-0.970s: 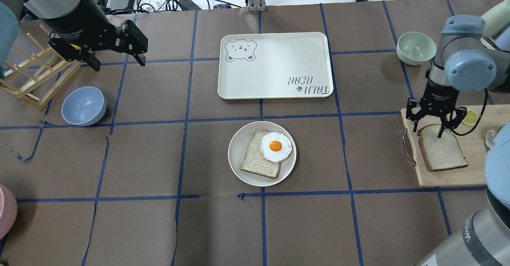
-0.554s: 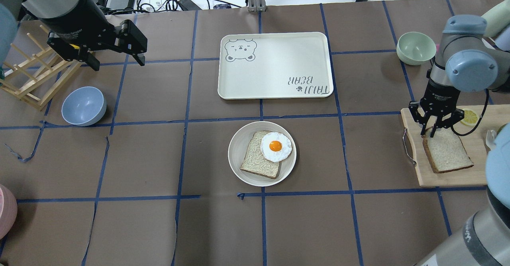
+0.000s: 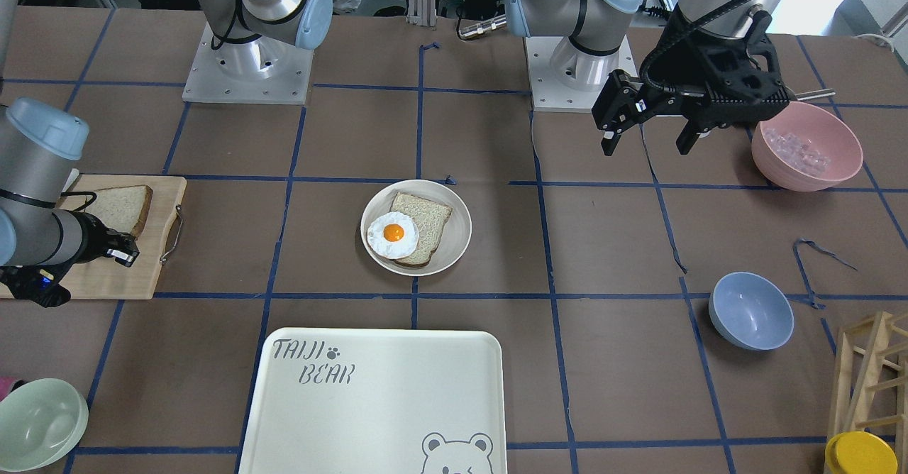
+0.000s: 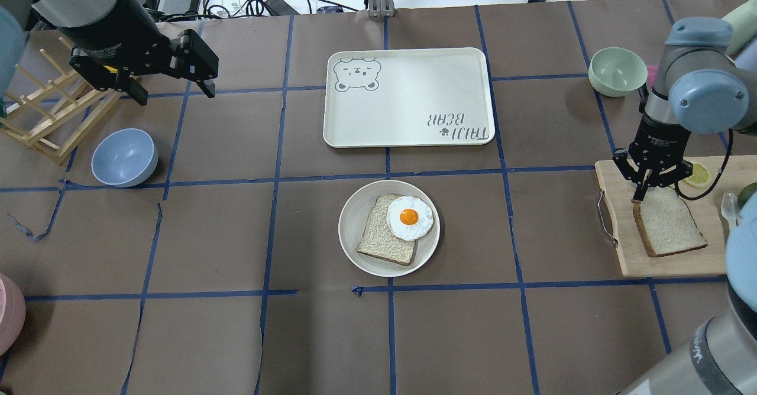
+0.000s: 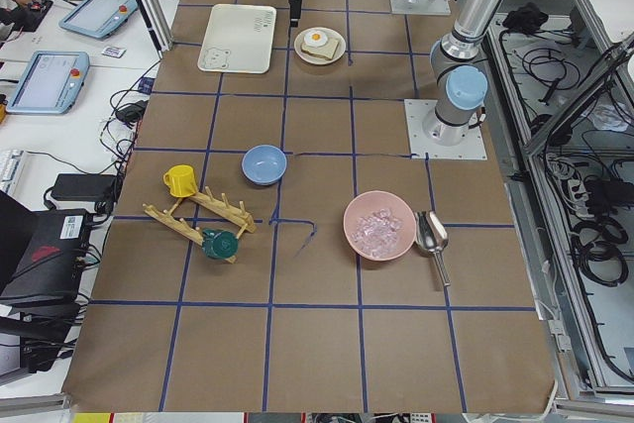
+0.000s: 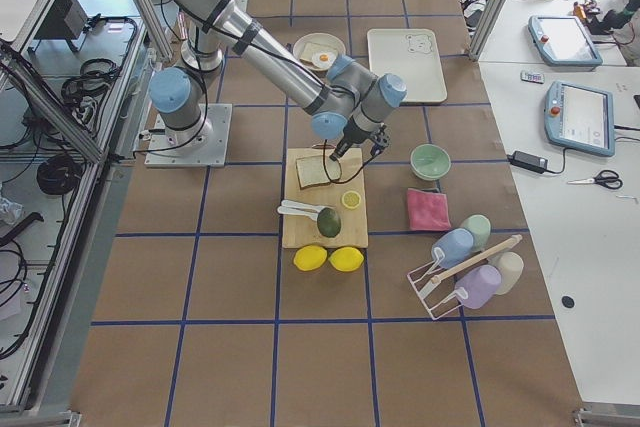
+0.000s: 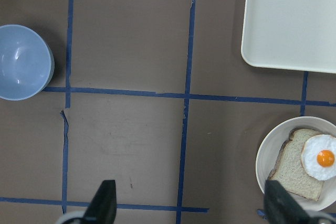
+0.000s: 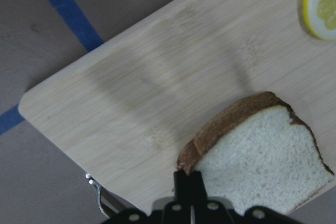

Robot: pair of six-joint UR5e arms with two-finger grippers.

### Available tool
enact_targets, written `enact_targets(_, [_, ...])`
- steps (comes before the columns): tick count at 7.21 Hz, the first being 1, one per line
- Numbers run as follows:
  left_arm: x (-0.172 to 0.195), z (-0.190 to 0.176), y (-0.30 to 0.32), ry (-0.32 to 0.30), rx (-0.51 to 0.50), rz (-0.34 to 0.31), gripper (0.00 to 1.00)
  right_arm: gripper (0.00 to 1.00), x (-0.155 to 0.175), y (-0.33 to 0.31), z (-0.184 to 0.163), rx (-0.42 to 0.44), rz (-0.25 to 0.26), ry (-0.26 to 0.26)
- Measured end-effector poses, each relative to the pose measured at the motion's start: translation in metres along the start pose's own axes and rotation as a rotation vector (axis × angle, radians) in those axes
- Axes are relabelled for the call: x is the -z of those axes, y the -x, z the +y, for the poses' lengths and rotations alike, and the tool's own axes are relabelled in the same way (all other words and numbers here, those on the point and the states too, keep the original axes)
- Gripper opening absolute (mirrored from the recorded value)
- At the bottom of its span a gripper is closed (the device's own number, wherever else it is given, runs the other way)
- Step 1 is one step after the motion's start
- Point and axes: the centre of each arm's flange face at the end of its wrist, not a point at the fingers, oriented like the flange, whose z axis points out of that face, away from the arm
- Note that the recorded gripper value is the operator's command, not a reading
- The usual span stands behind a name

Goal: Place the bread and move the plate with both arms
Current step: 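Lower the right gripper, grasp the bread slice edge and lift it, then carry the bread slice with the right gripper onto the egg on the plate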

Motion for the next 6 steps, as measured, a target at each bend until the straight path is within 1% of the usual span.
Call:
enact_targets(3, [0.000, 0.001, 0.000, 0.001, 0.000, -0.001, 1.00, 0.00, 0.024, -0.007, 0.014, -0.004, -0.005, -0.024])
enact_targets(4, [0.000, 0.001, 0.000, 0.001, 0.000, -0.001, 1.00, 0.00, 0.039, -0.008, 0.020, -0.002, -0.014, -0.030])
enact_targets(5, [0.000, 0.002, 0.000, 0.003, 0.000, -0.001, 1.00, 0.00, 0.061, -0.009, 0.024, 0.002, -0.031, -0.026])
enact_targets(6, [0.000, 0.002, 0.000, 0.005, 0.000, -0.001, 1.00, 0.00, 0.089, -0.010, 0.027, 0.009, -0.044, -0.018])
